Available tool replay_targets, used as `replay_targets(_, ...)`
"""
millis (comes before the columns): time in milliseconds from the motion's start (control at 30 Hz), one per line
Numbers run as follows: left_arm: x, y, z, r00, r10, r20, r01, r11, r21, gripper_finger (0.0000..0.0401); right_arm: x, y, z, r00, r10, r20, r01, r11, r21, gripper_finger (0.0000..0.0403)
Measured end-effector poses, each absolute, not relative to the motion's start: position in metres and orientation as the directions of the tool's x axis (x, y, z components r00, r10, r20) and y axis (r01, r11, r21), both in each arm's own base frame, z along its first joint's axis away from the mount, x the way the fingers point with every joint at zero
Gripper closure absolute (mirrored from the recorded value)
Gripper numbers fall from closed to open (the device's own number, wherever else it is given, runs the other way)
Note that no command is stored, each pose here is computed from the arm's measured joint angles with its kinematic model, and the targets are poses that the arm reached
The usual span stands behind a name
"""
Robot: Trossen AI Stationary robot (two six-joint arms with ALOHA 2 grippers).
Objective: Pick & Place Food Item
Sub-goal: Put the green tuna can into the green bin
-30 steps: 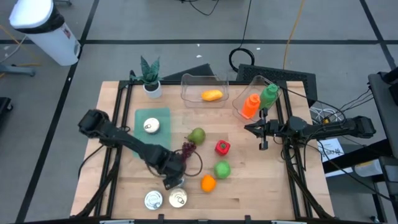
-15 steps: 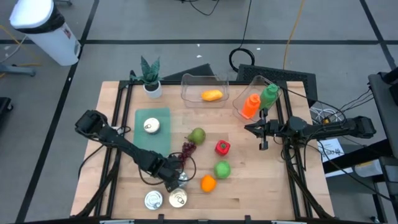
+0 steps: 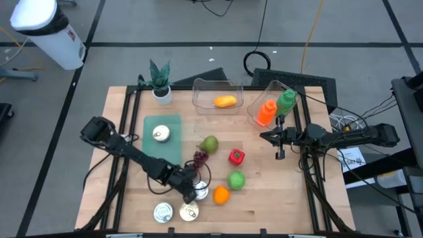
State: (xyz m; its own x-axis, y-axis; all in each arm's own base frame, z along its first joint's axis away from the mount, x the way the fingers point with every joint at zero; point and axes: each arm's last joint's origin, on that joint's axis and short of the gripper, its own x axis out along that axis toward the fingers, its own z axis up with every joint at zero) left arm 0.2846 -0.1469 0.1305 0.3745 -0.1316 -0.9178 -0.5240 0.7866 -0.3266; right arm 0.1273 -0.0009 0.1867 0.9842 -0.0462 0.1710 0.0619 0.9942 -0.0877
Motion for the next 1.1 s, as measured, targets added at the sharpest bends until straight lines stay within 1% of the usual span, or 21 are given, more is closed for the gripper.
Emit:
replay_targets(200,0.287,-0.143,0.131,0.381,-0.123,-0.916,-0.543,0.773,-0.329,0.0371,0.127,-0.001,0.187,0.984,-0.047,0.171,0.063,0.994,-0.088,0.0389)
replay_targets(267,0.287,-0.141,0.131,0.38,-0.121,-0.917,-0.548,0.77,-0.328,0.0389,0.127,-0.001,0.187,0.984,-0.047,0.171,0.063,0.994,-0.088,0.0389)
replay_targets(400,0.288,-0.14,0.131,0.381,-0.12,-0.917,-0.548,0.77,-0.328,0.0391,0.127,-0.001,0.187,0.984,-0.047,0.171,0.062,0.994,-0.088,0.0389)
replay_targets(567,0.288,-0.138,0.135,0.409,-0.084,-0.909,-0.55,0.772,-0.319,0.0394,0.127,-0.001,0.187,0.984,-0.047,0.171,0.062,0.994,-0.088,0.039)
replay_targets(833,0.28,-0.125,0.163,0.47,-0.027,-0.882,-0.542,0.78,-0.313,0.0397,0.127,-0.001,0.187,0.984,-0.047,0.171,0.063,0.994,-0.088,0.0389)
replay_targets(967,0.28,-0.12,0.185,0.56,-0.024,-0.828,-0.512,0.776,-0.369,0.0397,0.127,-0.001,0.187,0.984,-0.047,0.172,0.062,0.994,-0.088,0.039)
replay_targets(1100,0.277,-0.116,0.2,0.607,-0.012,-0.794,-0.492,0.779,-0.388,0.0397,0.127,-0.001,0.187,0.984,-0.047,0.171,0.062,0.994,-0.088,0.039)
